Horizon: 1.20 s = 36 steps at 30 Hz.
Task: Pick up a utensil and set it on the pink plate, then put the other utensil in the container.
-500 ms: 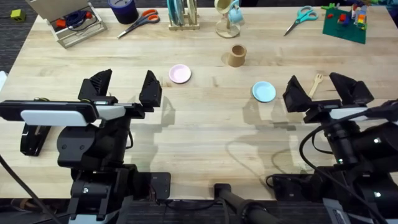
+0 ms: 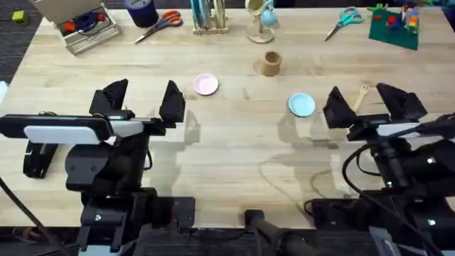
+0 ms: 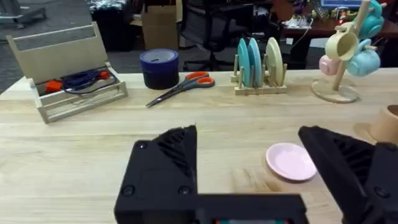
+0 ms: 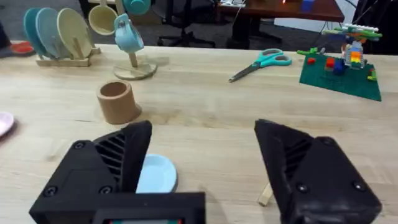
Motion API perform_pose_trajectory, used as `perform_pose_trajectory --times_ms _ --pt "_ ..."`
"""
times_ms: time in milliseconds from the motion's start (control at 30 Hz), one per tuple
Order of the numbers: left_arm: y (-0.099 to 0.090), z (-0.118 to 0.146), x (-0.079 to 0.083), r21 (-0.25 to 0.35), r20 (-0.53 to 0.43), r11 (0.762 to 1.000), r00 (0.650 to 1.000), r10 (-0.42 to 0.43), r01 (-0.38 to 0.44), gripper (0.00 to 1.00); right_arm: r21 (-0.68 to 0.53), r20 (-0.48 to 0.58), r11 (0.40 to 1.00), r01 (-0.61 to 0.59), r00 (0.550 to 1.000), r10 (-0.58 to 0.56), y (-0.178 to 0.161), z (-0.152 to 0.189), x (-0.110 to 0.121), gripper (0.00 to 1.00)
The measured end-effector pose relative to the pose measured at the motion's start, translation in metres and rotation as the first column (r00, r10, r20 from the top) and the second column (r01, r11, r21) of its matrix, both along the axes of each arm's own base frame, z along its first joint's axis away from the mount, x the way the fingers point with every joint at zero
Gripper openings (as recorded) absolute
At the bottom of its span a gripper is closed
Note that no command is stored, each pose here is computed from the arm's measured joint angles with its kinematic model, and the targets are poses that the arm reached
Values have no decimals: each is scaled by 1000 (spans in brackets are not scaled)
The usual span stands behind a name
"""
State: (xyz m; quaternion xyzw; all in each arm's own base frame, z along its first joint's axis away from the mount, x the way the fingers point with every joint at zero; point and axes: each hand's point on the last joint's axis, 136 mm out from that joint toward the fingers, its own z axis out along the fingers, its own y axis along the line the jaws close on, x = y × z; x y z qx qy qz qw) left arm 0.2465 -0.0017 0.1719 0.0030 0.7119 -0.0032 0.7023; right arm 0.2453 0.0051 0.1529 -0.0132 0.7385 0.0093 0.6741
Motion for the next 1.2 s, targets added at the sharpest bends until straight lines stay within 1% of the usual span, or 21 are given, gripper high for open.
perform_pose_trajectory --times_ms 333,400,467,533,600,667,767,900,967,1067,1200 --pt "-1 -1 0 -1 -5 1000 1000 -5 5 993 0 0 1000 0 1000 0 0 0 0 995" --pt "-1 -5 0 -1 -23 1000 1000 -5 5 993 0 -6 1000 0 1000 0 0 1 -1 995" --pt "-1 -9 -2 -2 -61 1000 998 -5 5 993 0 -31 1000 0 1000 0 0 2 -3 995" --pt "-1 -6 -6 -4 -85 1000 996 -5 5 993 0 -54 1000 0 999 0 0 8 -8 995" --pt "-1 8 -12 -5 -99 1000 995 -5 4 993 0 -60 1000 0 998 0 0 22 -14 995" --pt "-1 28 -20 -5 -95 1000 995 -4 3 993 0 -62 1000 0 998 0 0 38 -22 995" --pt "1 59 -38 -4 -88 1000 996 3 -3 993 0 -45 1000 0 999 0 0 66 -35 994" --pt "1 94 -64 -7 -92 1000 996 4 -4 993 0 -25 1000 1 1000 -1 0 102 -58 995" --pt "1 105 -76 -7 -122 1000 993 4 -5 993 0 -24 1000 3 1000 -3 0 117 -70 995" --pt "1 120 -92 -6 -189 1000 982 4 -6 993 -1 -55 1000 6 998 -6 -1 131 -81 995" --pt "1 142 -104 -6 -268 1000 964 4 -6 993 -21 -125 1000 11 992 -13 -2 142 -86 995"
